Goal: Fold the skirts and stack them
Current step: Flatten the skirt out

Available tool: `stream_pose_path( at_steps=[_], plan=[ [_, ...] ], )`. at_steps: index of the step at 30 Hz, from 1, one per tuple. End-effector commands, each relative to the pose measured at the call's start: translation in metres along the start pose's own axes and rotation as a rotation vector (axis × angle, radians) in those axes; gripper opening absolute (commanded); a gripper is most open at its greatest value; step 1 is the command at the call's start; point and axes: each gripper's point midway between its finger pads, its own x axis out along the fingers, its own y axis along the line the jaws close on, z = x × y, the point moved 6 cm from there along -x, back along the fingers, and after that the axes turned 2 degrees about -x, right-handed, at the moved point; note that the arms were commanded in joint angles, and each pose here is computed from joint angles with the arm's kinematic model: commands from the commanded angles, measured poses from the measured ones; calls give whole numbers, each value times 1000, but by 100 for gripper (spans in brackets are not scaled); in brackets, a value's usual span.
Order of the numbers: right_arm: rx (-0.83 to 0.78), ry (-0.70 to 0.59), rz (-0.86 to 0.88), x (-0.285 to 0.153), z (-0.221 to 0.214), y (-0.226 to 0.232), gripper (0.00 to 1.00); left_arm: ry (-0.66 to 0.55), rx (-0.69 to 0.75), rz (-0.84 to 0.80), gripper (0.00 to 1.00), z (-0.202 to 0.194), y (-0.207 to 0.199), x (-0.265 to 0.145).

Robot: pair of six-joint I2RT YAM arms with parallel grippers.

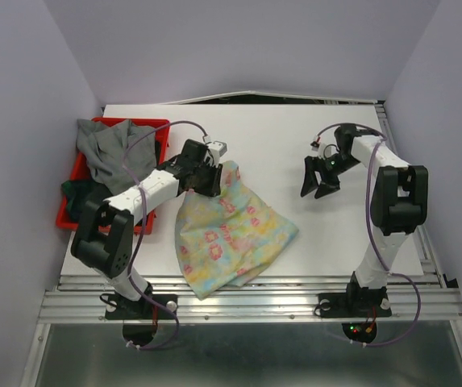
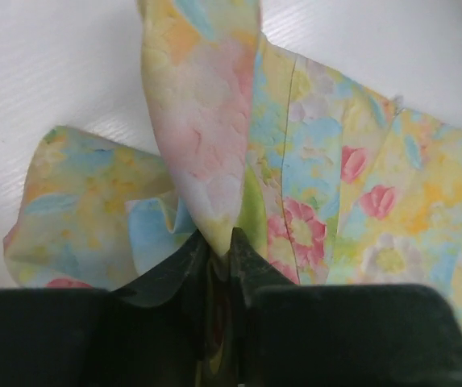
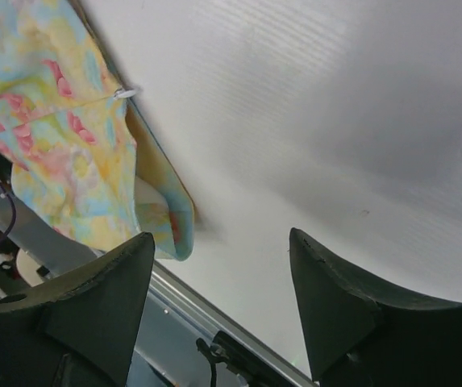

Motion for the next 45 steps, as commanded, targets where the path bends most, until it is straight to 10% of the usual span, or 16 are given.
stream_pose_path(
  at_steps=[1, 7, 17, 33, 38, 43, 45],
  plan=[
    [61, 57, 111, 4, -15, 13, 74, 44, -52, -32, 48, -3, -1, 5],
    [189, 150, 264, 27, -42, 25, 81, -134, -67, 33, 72, 56, 31, -18],
    [197, 254, 305, 49, -65, 47, 91, -144, 117, 25, 73, 134, 48, 0],
    [117, 258, 216, 62, -54, 45, 30, 161, 195, -266, 75, 96, 30, 83],
    [75, 240, 175, 62, -49, 39, 1, 212, 189, -294, 47, 87, 29, 94],
    [-4, 169, 86, 47, -32, 34, 1, 104, 215, -266, 2, 118, 32, 77],
    [-40, 91, 21, 29, -11, 26, 1, 29, 258, -227, 0, 144, 33, 60]
  ],
)
